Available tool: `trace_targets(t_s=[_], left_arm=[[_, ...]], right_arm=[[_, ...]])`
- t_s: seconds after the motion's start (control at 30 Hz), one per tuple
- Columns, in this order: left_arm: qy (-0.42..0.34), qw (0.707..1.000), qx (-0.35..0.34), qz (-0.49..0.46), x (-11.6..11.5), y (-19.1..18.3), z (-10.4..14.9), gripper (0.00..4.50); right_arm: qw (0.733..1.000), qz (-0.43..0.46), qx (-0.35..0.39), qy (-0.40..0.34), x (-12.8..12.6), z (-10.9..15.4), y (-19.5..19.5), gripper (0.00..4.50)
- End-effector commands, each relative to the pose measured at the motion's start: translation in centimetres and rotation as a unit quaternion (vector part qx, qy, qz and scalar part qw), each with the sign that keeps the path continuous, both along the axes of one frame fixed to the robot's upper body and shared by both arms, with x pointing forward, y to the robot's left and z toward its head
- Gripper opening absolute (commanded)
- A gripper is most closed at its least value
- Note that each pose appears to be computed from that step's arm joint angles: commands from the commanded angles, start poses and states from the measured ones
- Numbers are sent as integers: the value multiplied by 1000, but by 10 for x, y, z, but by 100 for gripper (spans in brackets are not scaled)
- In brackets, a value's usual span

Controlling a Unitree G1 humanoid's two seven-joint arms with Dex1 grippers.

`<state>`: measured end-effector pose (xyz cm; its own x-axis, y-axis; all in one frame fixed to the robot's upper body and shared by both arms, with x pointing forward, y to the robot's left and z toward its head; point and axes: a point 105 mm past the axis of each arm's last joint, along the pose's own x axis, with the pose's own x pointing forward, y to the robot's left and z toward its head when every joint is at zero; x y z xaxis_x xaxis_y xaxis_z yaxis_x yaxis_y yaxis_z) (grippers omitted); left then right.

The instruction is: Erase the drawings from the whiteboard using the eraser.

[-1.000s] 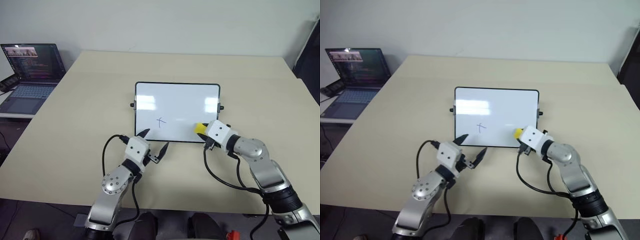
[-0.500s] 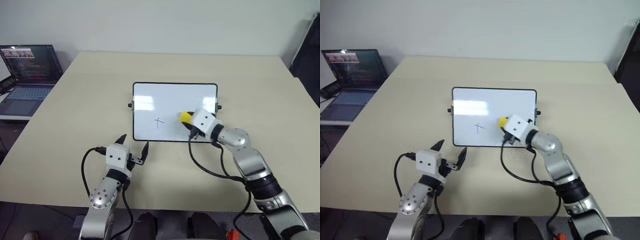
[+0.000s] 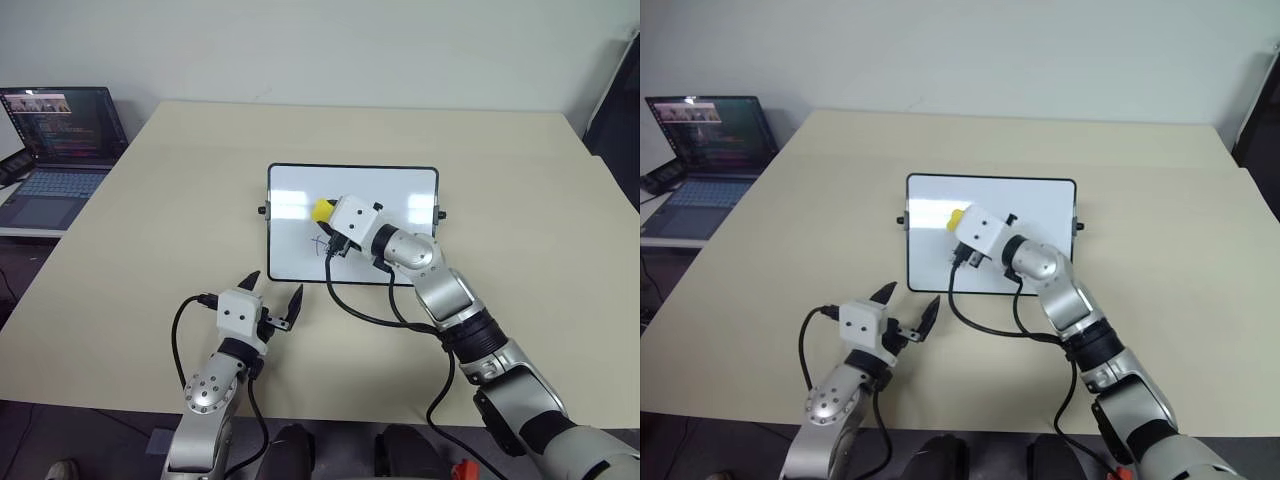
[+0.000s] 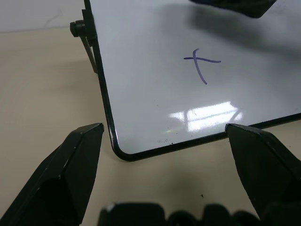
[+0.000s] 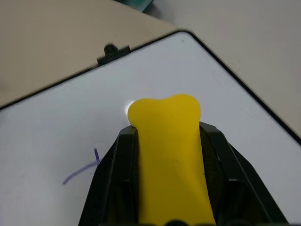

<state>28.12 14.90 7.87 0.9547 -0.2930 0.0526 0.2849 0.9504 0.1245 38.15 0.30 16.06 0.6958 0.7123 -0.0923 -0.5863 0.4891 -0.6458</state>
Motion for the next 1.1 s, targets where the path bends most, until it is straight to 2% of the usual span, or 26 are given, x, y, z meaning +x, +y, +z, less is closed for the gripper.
trace_targets(t_s=[0.03, 0.17, 0.47, 0.6, 0.73, 0.8, 0.93, 1.1], left_arm=[[-37, 999, 1, -15, 2, -8, 18, 450], [-46, 999, 2, -15, 2, -12, 28, 450], [-47, 999, 4, -4, -2, -11, 36, 450], [-43, 999, 6, -2, -2, -9, 35, 450], [-43, 999, 5, -4, 0, -11, 35, 450], [-43, 999, 5, -6, 0, -13, 35, 450], [-44, 999, 4, -8, 1, -14, 35, 450], [-43, 999, 5, -11, 1, -15, 36, 450]], right_arm=[[999, 2, -24, 27, -2, -16, 3, 136], [992, 22, -70, 106, -17, -55, 4, 136], [985, 40, -91, 138, -39, -75, 4, 136], [992, 10, -65, 106, -21, -57, 4, 136], [998, -60, -1, 36, 14, -14, -3, 136], [997, -80, 8, 20, 23, -7, -7, 136], [996, -87, 11, 15, 25, -7, -9, 136], [998, -50, -16, 47, 8, -30, -6, 136]])
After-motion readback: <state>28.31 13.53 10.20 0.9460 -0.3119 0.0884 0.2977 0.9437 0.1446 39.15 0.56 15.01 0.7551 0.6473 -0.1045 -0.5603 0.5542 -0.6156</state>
